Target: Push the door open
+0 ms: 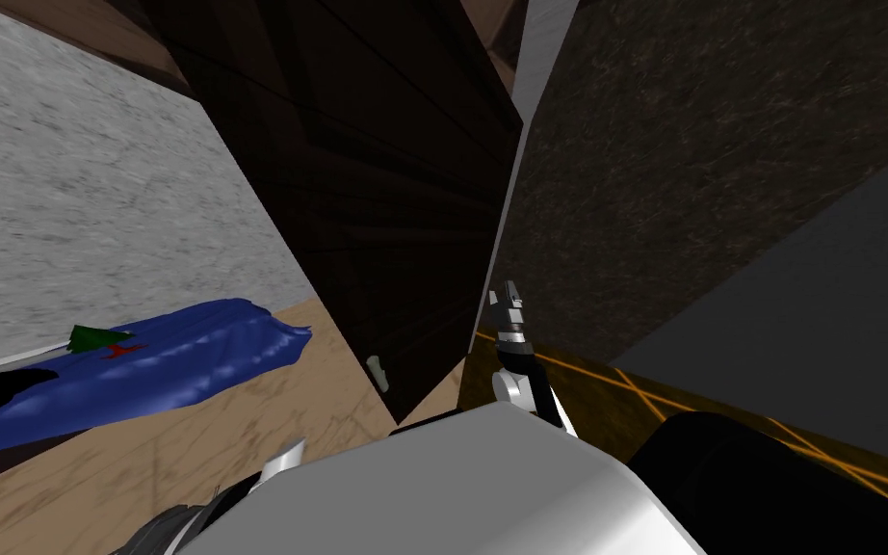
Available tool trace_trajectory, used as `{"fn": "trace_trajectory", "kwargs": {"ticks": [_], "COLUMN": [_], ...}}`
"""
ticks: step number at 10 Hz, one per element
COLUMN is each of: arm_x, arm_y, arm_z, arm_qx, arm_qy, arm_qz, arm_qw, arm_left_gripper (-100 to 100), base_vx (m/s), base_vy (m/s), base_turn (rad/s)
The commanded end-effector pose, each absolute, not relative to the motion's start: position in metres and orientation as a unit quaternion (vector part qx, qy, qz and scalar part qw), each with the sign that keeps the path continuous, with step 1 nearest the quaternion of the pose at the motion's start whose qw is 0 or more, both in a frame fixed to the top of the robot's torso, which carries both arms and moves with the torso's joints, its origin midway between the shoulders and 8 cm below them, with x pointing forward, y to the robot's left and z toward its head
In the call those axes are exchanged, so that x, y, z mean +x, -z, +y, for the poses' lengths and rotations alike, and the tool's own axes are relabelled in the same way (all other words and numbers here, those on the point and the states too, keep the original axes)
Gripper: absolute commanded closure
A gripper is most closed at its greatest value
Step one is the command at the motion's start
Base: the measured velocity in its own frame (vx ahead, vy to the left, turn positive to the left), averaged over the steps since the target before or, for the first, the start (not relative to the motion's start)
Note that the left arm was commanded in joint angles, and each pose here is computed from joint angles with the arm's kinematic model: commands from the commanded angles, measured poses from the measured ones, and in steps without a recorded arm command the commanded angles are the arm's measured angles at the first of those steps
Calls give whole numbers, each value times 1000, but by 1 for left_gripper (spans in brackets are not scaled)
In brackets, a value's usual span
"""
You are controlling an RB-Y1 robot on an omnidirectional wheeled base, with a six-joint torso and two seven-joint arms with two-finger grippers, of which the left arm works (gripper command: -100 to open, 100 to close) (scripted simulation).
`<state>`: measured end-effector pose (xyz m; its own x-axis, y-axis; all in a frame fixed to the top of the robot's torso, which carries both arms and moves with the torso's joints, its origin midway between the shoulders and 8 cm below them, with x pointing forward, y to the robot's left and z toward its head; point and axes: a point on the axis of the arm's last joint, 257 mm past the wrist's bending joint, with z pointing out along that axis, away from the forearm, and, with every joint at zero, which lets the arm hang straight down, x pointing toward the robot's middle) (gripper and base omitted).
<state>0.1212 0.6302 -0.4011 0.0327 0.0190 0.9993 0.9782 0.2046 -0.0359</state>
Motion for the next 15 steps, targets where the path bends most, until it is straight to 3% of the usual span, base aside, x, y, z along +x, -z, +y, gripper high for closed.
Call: {"fn": "trace_trajectory", "kwargs": {"ticks": [1,11,15], "arm_x": [122,70,19], "arm_y": [390,392,391], "arm_z": [637,635,626], "arm_qx": [-439,-393,-339], "arm_qy": [443,391,340], "arm_qz": [-550,-589,-620], "arm_qw": [555,588,620], "arm_left_gripper": [100,100,100], "base_vx": [-9,30,-67], "base_vy": [-30,90,226], "base_turn": [19,-46,-141]}}
